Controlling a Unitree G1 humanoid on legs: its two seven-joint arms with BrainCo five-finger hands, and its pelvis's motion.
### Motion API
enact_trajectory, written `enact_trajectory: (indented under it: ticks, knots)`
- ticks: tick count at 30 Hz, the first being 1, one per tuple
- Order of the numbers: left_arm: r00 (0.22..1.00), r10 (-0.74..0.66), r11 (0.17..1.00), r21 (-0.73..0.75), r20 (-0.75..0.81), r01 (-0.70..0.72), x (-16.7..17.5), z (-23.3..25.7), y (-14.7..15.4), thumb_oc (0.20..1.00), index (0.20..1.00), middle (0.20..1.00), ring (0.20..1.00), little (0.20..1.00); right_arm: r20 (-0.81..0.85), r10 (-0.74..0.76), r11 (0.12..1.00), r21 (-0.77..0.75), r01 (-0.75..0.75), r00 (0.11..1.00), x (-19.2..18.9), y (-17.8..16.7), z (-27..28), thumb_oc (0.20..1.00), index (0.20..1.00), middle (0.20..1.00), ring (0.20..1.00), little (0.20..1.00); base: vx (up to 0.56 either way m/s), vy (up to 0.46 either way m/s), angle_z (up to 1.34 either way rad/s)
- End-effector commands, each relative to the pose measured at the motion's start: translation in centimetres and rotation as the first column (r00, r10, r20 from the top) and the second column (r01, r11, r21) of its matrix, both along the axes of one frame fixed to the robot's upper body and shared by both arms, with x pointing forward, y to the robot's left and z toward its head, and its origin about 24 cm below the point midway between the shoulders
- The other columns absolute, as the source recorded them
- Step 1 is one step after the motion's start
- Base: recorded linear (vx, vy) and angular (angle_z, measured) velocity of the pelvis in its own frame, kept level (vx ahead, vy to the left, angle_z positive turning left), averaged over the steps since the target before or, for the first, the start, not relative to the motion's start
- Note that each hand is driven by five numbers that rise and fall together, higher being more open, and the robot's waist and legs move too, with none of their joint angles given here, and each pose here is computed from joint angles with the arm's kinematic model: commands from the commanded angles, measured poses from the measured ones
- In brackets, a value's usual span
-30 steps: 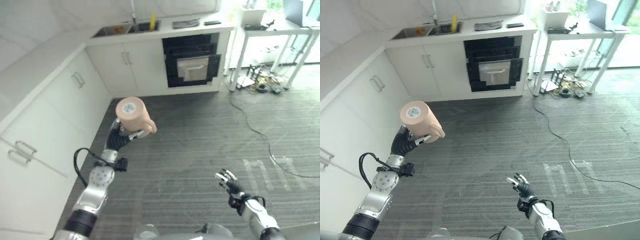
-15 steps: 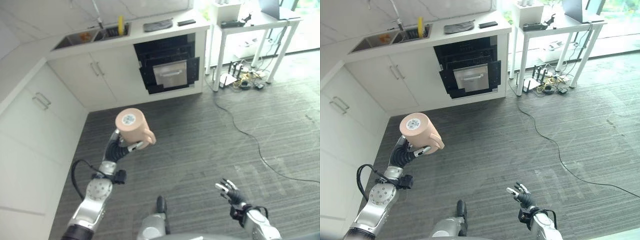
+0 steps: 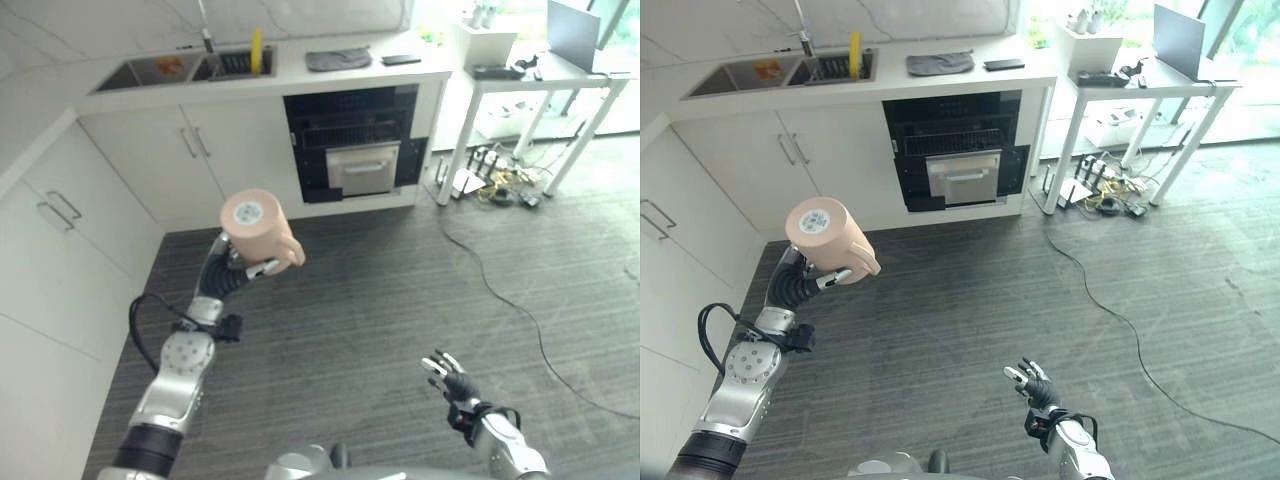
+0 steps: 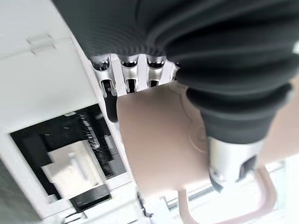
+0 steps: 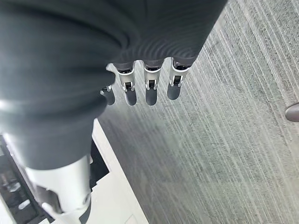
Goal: Place the dishes in the dishwasher.
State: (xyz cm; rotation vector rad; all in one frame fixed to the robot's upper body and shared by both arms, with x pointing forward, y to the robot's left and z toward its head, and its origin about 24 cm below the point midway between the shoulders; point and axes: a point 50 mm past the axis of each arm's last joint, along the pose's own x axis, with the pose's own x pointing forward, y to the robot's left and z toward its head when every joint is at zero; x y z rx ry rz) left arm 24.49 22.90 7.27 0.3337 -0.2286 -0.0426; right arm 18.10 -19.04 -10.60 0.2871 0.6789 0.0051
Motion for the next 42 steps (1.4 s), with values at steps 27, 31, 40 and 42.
enact_trajectory:
  ticks: [27, 31, 40, 42]
  knots:
    - [0.976, -0.084, 0.996, -0.013, 0.201, 0.088, 0.5, 3.4, -3.8, 0.2, 0.2, 0.2, 0.2, 0.2, 0.07, 0.034, 0.994, -0.109, -0.026, 0.997, 0.9, -2.7, 1.4, 1.0, 1.0, 1.0, 1.0, 1.0, 0.25, -0.054, 0.25]
    - [0.978, -0.081, 0.997, 0.007, 0.193, 0.081, 0.4, 3.5, -3.1, 0.2, 0.2, 0.2, 0.2, 0.2, 0.054, 0.035, 0.996, -0.082, -0.03, 0.998, 0.1, -1.8, 0.9, 1.0, 1.0, 1.0, 1.0, 1.0, 0.08, 0.145, -0.2]
    - [0.979, -0.075, 0.997, 0.021, 0.191, 0.072, 0.1, 3.6, -2.9, 0.2, 0.2, 0.2, 0.2, 0.2, 0.018, 0.034, 0.996, -0.085, -0.032, 0.999, -0.7, -1.4, 0.2, 1.0, 1.0, 1.0, 1.0, 1.0, 0.05, 0.072, 0.01]
    - [0.979, -0.06, 0.998, 0.016, 0.194, 0.058, 0.0, 3.6, -2.8, 0.2, 0.2, 0.2, 0.2, 0.2, 0.017, 0.044, 0.995, -0.09, -0.043, 0.999, -0.7, -1.3, 0.2, 1.0, 1.0, 1.0, 1.0, 1.0, 0.01, 0.075, -0.01]
